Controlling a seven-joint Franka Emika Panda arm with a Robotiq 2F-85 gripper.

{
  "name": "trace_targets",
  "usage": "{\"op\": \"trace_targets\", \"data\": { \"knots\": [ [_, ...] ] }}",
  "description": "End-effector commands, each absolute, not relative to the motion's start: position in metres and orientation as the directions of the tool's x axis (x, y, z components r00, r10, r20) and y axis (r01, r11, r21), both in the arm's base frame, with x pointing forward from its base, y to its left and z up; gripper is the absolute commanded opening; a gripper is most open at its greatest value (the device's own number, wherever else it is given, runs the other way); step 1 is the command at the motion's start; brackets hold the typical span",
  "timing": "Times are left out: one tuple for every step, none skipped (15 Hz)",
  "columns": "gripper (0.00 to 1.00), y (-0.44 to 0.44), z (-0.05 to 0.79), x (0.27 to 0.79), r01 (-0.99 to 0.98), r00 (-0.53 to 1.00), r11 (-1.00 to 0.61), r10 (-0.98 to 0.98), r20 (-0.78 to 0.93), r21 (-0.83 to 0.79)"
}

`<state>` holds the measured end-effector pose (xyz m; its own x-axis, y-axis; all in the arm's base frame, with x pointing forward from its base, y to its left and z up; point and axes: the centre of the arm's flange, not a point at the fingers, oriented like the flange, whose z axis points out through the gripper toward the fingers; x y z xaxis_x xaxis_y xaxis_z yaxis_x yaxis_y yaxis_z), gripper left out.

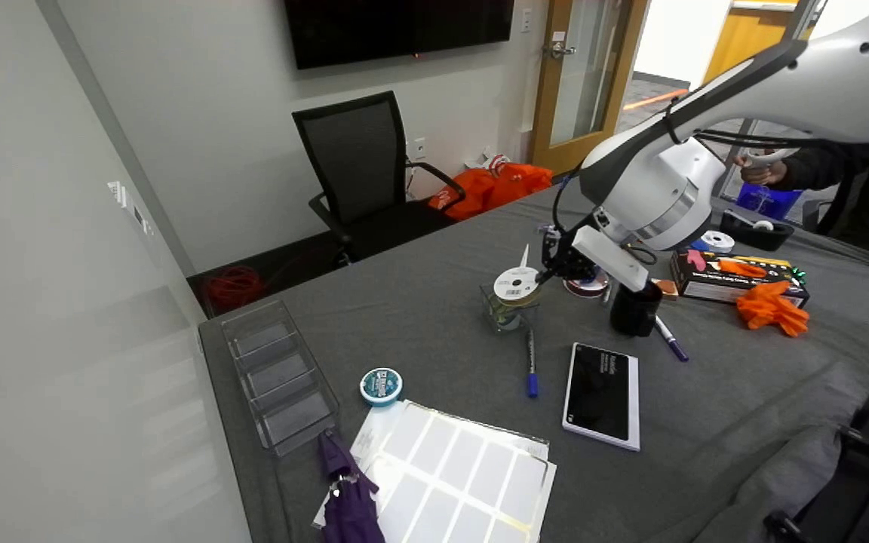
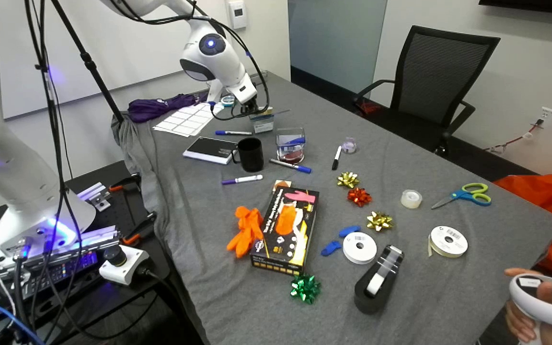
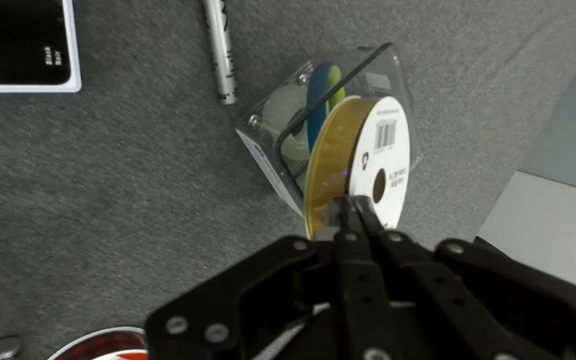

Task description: Put the tape in the left bowl

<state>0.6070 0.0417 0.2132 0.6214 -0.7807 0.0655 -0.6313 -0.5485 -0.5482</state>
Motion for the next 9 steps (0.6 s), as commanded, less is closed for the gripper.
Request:
{"op": "trace_targets", "data": {
  "knots": [
    [0.28, 0.048, 0.202, 0.612, -0.635, 0.61, -0.55, -0.788, 0.085, -0.542],
    [0.34, 0.048, 0.201, 0.611, -0.632, 0.615, -0.553, -0.784, 0.083, -0.543],
    [0.41, 0.047, 0.202, 0.608, -0.628, 0.621, -0.556, -0.78, 0.079, -0.544],
    [0.49, 0.045, 0.205, 0.604, -0.622, 0.628, -0.557, -0.775, 0.075, -0.55],
    [0.55, 0.044, 0.207, 0.602, -0.617, 0.632, -0.559, -0.771, 0.075, -0.554],
    [0.63, 0.043, 0.21, 0.599, -0.609, 0.639, -0.563, -0.765, 0.074, -0.559],
    [0.69, 0.042, 0.213, 0.596, -0.602, 0.645, -0.565, -0.76, 0.074, -0.564],
    [0.77, 0.04, 0.216, 0.594, -0.595, 0.653, -0.572, -0.754, 0.075, -0.564],
    [0.83, 0.038, 0.222, 0.592, -0.582, 0.667, -0.585, -0.741, 0.079, -0.565]
  ]
}}
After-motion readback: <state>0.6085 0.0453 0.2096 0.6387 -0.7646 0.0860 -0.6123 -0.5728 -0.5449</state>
